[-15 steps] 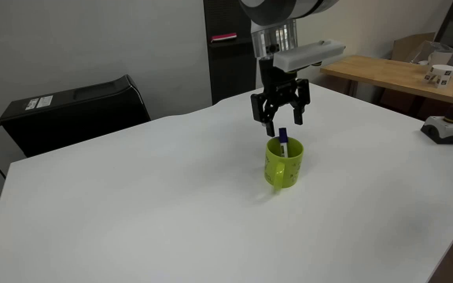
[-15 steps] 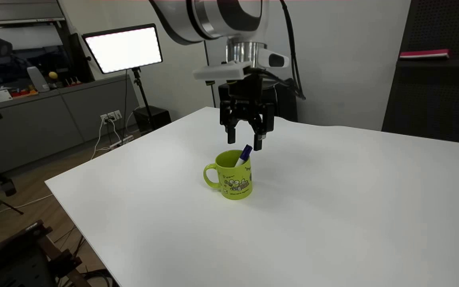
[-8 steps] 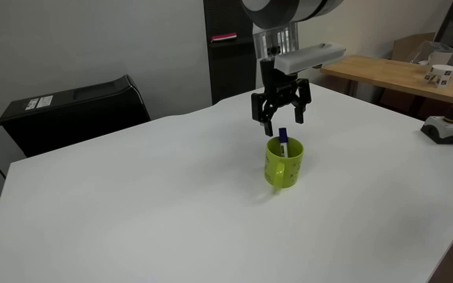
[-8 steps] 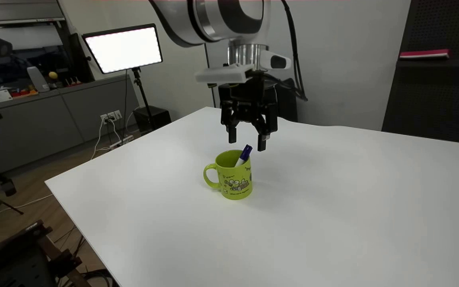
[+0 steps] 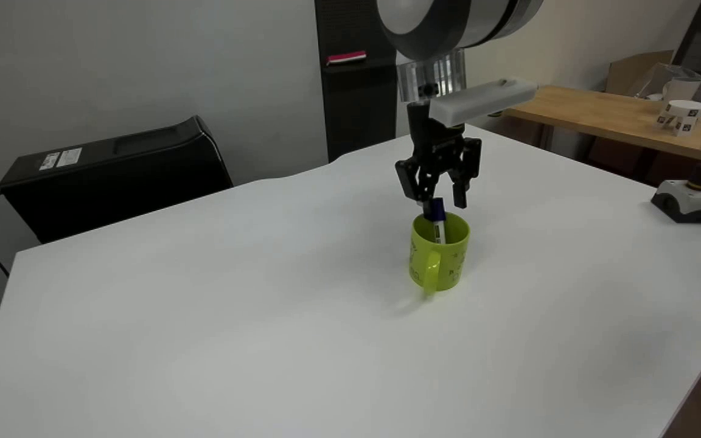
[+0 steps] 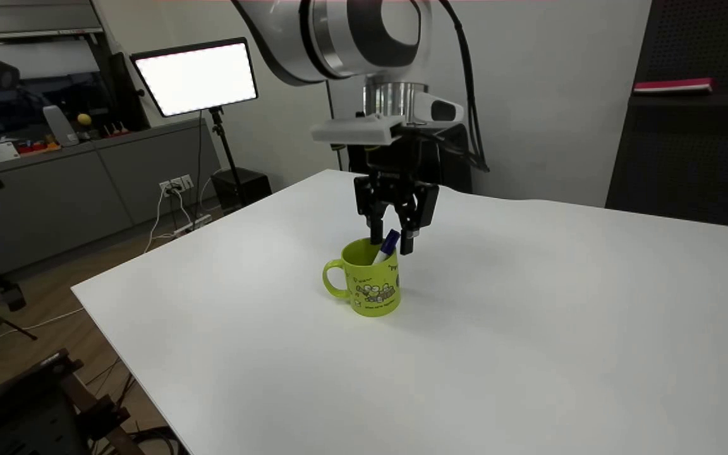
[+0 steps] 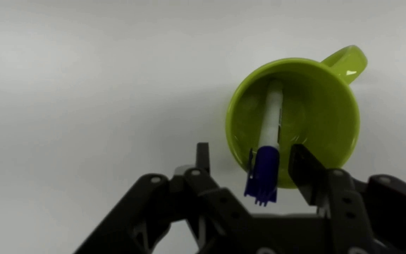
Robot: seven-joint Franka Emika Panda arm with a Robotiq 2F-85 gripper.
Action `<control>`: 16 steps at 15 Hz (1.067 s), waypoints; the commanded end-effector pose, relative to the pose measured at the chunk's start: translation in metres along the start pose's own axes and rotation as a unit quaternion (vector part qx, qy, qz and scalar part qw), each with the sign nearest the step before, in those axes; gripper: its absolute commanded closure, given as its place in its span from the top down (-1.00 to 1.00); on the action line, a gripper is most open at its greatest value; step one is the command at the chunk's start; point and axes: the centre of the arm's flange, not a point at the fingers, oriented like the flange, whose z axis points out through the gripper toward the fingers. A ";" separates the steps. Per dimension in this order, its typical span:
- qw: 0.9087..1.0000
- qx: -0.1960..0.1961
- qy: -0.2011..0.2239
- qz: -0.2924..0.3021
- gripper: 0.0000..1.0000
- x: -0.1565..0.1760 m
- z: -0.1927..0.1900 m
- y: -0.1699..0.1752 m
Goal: Place the marker on the table
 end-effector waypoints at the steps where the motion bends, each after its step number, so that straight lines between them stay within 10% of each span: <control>1: 1.000 0.001 -0.003 0.008 -0.38 -0.001 0.003 0.001; 5: 1.000 -0.005 -0.005 0.011 -0.87 -0.001 0.000 0.002; 16: 0.999 -0.027 0.028 0.009 -0.89 0.006 -0.057 0.001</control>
